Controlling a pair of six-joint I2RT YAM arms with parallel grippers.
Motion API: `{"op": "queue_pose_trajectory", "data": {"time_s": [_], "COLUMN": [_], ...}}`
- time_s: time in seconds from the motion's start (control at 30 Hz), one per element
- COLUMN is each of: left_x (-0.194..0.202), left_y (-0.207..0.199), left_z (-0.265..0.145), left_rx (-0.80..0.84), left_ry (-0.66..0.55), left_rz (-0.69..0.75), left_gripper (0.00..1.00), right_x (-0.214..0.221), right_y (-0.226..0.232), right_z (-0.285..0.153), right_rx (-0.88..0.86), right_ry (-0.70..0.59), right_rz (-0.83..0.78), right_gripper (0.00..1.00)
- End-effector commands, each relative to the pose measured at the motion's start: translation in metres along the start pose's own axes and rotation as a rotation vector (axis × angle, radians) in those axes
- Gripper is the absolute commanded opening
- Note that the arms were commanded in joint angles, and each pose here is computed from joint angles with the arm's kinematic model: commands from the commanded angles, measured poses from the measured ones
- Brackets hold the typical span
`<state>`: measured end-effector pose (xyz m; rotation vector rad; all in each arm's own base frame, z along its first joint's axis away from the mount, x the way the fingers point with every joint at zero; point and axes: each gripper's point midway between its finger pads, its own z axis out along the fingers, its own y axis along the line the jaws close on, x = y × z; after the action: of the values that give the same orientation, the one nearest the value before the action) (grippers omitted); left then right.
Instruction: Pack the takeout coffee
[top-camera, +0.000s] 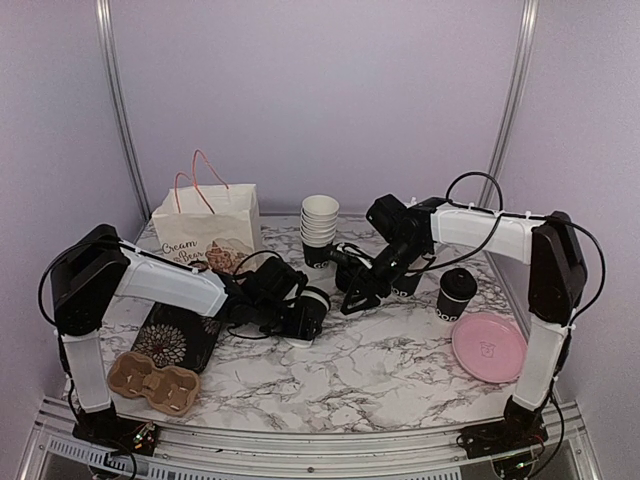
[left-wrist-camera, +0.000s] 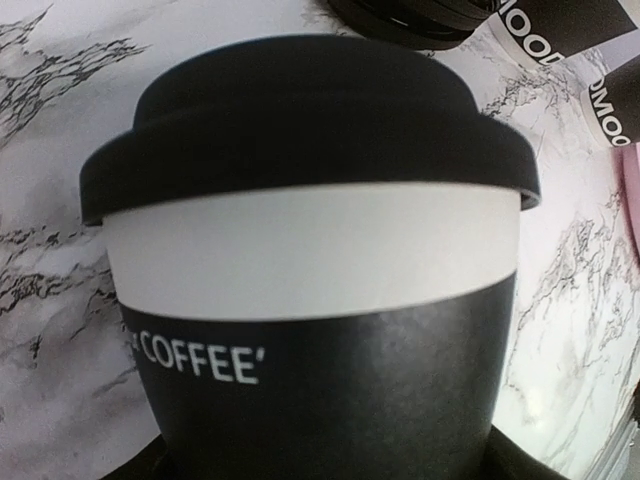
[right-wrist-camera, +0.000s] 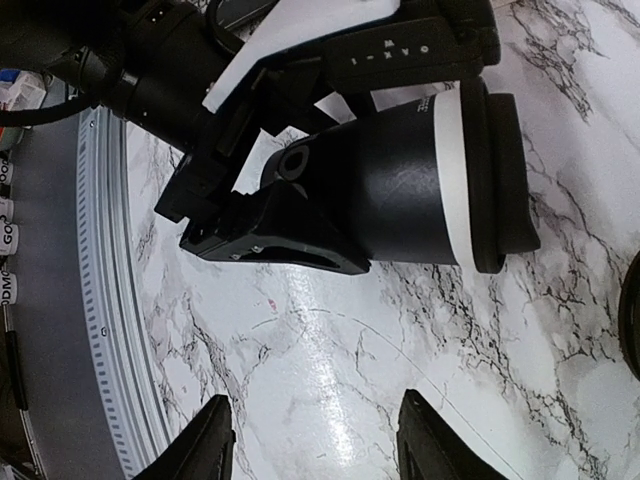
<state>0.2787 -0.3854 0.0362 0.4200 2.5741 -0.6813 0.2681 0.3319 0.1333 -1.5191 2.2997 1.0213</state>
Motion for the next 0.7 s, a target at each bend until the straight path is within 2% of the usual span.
{"op": "queue_pose_trajectory", "data": {"time_s": [0.0, 0.13, 0.27, 0.3, 0.43, 0.5, 0.53, 0.67], "left_x": [0.016, 0.014, 0.003, 0.003, 0.001, 0.001, 0.000, 0.004], "left_y": [0.005, -0.003, -0.021, -0.023, -0.032, -0.037, -0.040, -0.057], "left_z": [0.004, -0.006, -0.021, -0.026, -0.041, -0.048, -0.050, -0.063], "left_rx": [-0.025, 0.027, 0.139, 0.161, 0.224, 0.252, 0.262, 0.318], "left_ry": [0.081, 0.055, -0.059, -0.088, -0.203, -0.242, -0.254, -0.286], "left_rz": [0.001, 0.042, 0.139, 0.172, 0.299, 0.349, 0.371, 0.466], "left_gripper": [0.73, 0.68, 0.67, 0.67, 0.68, 0.69, 0.69, 0.71], "right_x": [-0.012, -0.016, -0.025, -0.027, -0.033, -0.035, -0.036, -0.034], "right_y": [-0.002, -0.008, -0.009, -0.008, -0.004, 0.002, 0.005, 0.016], "right_z": [-0.005, -0.014, -0.028, -0.031, -0.044, -0.049, -0.050, -0.049], "right_rx": [0.023, 0.041, 0.031, 0.032, 0.001, -0.047, -0.066, -0.150], "right_ry": [-0.024, -0.049, -0.090, -0.098, -0.140, -0.167, -0.175, -0.181], "right_rz": [-0.030, -0.016, -0.012, -0.013, -0.019, -0.014, -0.008, 0.013], "right_gripper": [0.54, 0.54, 0.56, 0.58, 0.79, 0.95, 0.98, 0.99]}}
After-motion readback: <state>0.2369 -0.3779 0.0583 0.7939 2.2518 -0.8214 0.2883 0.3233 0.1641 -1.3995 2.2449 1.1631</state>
